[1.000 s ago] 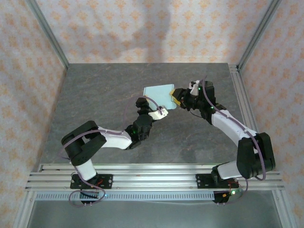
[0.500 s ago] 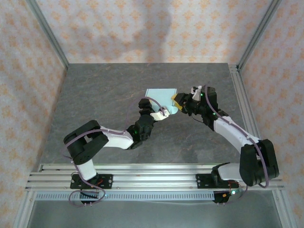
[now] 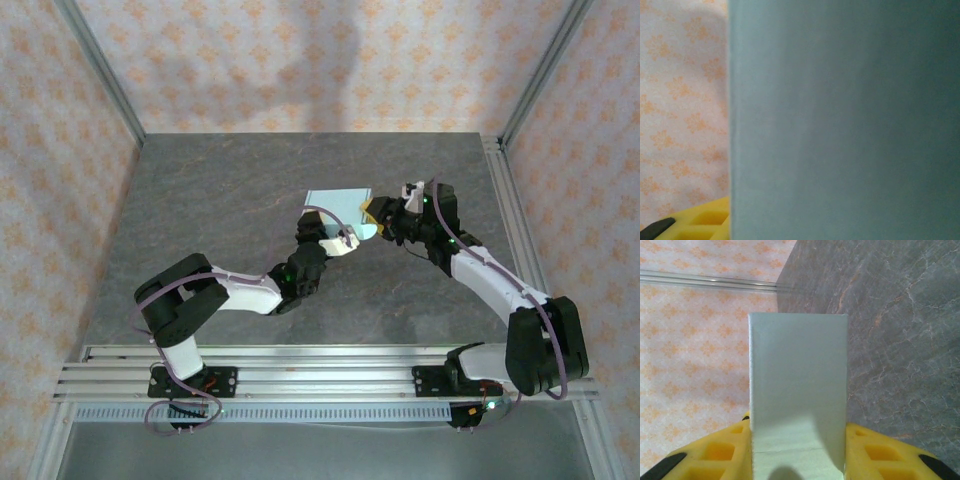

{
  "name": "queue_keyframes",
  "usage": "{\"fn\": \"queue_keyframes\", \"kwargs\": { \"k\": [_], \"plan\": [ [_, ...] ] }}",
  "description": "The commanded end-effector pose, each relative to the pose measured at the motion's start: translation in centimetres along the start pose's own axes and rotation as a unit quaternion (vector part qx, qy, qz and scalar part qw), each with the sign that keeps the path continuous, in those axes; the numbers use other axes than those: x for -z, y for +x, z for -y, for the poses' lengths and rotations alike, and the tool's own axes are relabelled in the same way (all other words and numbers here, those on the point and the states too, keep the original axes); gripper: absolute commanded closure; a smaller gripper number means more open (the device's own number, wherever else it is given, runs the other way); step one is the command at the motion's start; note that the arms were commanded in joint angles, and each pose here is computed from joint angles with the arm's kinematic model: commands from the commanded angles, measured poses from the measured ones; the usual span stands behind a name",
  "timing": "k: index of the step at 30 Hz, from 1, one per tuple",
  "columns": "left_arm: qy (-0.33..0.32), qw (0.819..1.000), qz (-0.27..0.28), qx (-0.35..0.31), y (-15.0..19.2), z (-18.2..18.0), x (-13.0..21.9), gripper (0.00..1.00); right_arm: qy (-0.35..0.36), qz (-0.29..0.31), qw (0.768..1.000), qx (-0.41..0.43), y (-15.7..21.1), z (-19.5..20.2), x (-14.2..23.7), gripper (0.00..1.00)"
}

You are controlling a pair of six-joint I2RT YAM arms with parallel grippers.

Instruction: Fold the paper box

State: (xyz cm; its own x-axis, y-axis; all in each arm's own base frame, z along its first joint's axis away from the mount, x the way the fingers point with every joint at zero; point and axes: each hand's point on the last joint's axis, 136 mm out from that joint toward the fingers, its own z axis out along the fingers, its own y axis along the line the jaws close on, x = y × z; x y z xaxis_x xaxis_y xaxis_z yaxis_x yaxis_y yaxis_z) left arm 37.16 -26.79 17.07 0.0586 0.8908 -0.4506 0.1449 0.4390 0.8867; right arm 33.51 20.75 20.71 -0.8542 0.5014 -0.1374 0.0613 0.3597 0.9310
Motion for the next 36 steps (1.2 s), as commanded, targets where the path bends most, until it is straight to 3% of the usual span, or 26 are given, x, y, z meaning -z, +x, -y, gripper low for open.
{"fn": "queue_keyframes", "kwargs": {
  "k": [1,5,11,14,18,24,28,36],
  "plan": [
    [-0.013,0.999,-0.004,0.040,-0.6,-1.8,0.1,0.62,-0.013,-0.022,1.000,0.014,1.0,-0.8,0.2,0.58],
    [0.011,0.999,-0.006,0.046,-0.4,-1.3,0.5,0.63,-0.013,-0.016,1.000,0.016,0.5,-0.8,0.0,0.52],
    [0.082,0.992,-0.005,0.092,0.0,-0.2,1.4,0.63,-0.004,0.013,1.000,0.023,-0.5,-1.1,0.2,0.21],
    [0.112,0.987,-0.018,0.110,0.7,0.4,1.5,0.63,0.013,0.039,0.998,0.040,-1.1,-1.1,0.9,0.14],
    [0.187,0.975,-0.044,0.111,1.9,2.1,2.1,0.63,0.046,0.074,0.993,0.075,-2.1,-0.9,2.0,0.12],
    [0.301,0.941,-0.085,0.128,2.6,3.6,4.3,0.63,0.102,0.098,0.978,0.156,-2.7,-0.8,4.1,0.12],
    [0.368,0.909,-0.137,0.140,3.5,3.9,6.2,0.63,0.130,0.090,0.958,0.241,-2.5,-1.1,5.2,0.12],
    [0.446,0.854,-0.257,0.070,6.6,3.2,9.8,0.63,0.154,0.060,0.906,0.390,-1.6,-1.3,6.7,0.12]
  ]
}}
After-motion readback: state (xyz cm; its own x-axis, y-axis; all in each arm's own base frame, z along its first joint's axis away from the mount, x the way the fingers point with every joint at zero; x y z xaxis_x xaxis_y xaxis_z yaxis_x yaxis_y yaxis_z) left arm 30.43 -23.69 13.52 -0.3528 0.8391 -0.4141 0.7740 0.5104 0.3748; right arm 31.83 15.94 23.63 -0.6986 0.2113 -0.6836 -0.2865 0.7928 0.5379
